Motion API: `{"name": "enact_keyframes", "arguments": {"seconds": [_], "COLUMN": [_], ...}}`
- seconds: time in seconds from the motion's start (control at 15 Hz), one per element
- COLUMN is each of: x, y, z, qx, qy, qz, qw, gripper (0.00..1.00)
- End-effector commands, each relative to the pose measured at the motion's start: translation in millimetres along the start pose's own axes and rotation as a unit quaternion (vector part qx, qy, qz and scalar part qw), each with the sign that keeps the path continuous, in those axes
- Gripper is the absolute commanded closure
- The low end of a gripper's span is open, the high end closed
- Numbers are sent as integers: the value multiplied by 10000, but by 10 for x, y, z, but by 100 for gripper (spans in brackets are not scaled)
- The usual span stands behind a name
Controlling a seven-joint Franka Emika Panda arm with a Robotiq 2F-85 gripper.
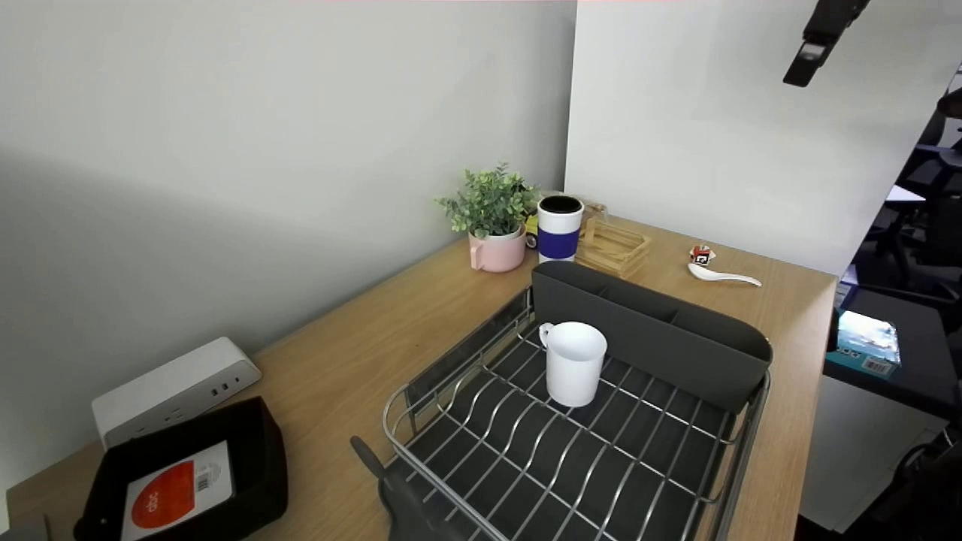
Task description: Remove the cup from the rack and put it on the table
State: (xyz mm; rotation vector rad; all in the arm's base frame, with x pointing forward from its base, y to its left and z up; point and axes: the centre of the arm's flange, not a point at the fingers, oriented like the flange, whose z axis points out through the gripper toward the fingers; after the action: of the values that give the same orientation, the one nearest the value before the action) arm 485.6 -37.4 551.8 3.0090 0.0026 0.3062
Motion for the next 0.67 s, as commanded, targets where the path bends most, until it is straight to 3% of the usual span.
{"name": "enact_keyframes", "arguments": {"seconds": [0.0,0.6], "x": [251,460], "y": [-110,-469], "z": [-23,-8], "qx": [-87,-214], "qy": [-91,-352], "qz": [-321,-833], "qw": [9994,9957], "gripper": [0,0]}}
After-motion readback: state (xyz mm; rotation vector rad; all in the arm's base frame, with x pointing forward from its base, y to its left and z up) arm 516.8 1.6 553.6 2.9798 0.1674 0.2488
